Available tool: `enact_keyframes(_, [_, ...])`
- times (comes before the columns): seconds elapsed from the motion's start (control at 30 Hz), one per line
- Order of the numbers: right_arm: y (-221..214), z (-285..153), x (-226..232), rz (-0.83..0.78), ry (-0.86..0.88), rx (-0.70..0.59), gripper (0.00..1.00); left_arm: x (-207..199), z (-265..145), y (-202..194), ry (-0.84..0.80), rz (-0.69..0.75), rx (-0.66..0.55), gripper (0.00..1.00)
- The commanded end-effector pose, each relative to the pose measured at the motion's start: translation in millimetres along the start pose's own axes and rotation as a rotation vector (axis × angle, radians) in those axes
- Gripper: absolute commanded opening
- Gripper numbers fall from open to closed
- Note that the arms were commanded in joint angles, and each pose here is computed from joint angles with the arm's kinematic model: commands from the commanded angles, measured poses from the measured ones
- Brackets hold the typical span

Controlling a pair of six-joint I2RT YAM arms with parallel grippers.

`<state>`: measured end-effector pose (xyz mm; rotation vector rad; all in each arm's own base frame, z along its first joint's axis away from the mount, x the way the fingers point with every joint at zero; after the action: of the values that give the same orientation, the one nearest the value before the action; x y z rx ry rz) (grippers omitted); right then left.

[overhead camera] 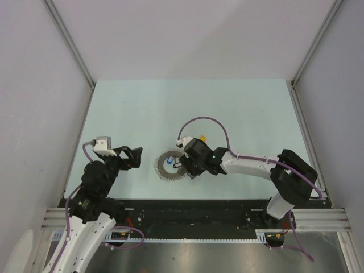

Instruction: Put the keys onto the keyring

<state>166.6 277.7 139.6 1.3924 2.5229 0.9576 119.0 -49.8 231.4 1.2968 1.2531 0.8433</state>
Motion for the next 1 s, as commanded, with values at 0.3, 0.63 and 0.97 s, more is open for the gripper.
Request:
enact_keyframes(0.3, [-2.3,10.4,-11.8,-0.201,0.143,-0.093,0.48,-1.2,2.2,10.3,-0.019,0.044,-0.027,1.00])
enact_keyframes(0.63, [-3.2,20.7,22.8,-0.262,0.410,-0.082,0.46,-0.6,4.9,8.8,-0.008,0.048,-0.009,1.00])
enact_keyframes(0.97, [-2.8,12.6,36.3,-0.324,0.327,-0.070,0.48,-0.6,3.5,8.9,-0.008,0.040,-0.018,1.00])
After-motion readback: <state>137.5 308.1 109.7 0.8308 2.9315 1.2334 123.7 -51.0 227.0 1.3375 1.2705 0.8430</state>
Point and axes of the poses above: each gripper's point midway between its finger pads, its own z axis out along the fingers, its own x axis along the line the jaws close on, y = z × x, the point moved 10 cm from there along -z, back along the fingers, and after that the axes turned 8 degrees about z, right-handed, at the moved point
